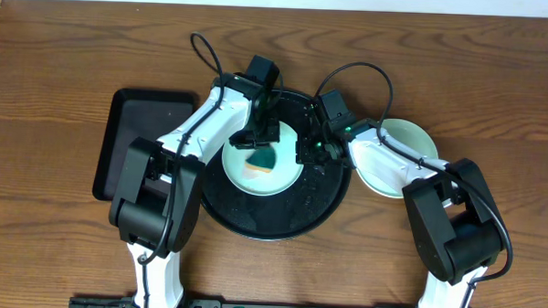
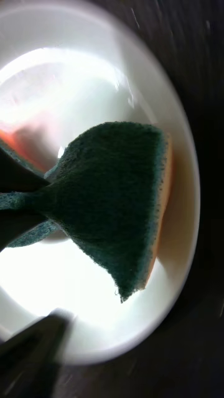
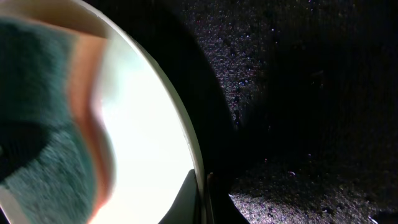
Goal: Clean dirty plates on tray and stack at the side
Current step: 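Scrub the last green plate with the sponge in the left gripper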
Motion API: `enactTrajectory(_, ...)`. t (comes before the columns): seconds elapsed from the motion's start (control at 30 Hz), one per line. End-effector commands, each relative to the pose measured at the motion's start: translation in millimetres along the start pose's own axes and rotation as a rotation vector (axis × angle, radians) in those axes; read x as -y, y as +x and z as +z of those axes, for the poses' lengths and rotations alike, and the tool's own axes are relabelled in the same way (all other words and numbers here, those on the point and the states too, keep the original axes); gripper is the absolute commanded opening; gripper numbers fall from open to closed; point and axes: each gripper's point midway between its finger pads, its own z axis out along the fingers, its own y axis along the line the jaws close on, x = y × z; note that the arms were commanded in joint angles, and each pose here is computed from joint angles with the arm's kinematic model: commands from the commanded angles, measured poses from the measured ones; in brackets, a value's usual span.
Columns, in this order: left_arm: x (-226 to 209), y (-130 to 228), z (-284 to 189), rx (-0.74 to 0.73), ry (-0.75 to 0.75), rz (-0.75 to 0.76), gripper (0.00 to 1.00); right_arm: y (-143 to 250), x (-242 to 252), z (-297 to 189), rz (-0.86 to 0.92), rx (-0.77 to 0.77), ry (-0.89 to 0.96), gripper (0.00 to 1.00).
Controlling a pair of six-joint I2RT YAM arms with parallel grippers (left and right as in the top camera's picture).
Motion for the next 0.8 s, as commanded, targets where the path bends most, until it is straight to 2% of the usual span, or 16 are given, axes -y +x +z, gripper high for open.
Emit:
enactTrajectory(0.0, 30, 13, 0, -0.061, 0.172, 0.205, 0.07, -1, 15, 4, 0.01, 0.009, 0.068, 0.01)
enactTrajectory(0.33, 25, 15, 1, -0.066, 0.151, 0.229, 0.08, -1, 15, 4, 0.01, 0.009, 0.068, 0.01)
enactTrajectory(0.4, 11, 11, 2, -0.051, 0.066, 0.157, 0.07, -1, 15, 4, 0.01, 0.009, 0.068, 0.01)
enactTrajectory(0.57, -55, 9, -6, 0.025, -0.307, -0.19, 0.08, -1, 15, 4, 0.01, 0.009, 0.068, 0.01)
enactTrajectory(0.63, -68, 11, -11, 0.046, -0.384, -0.234, 0.07, -1, 15, 4, 0.009, 0.009, 0.068, 0.01)
enactTrajectory(0.77, -76, 6, -14, 0.077, -0.429, -0.23, 0.07, -2, 15, 4, 0.009, 0.011, 0.067, 0.01)
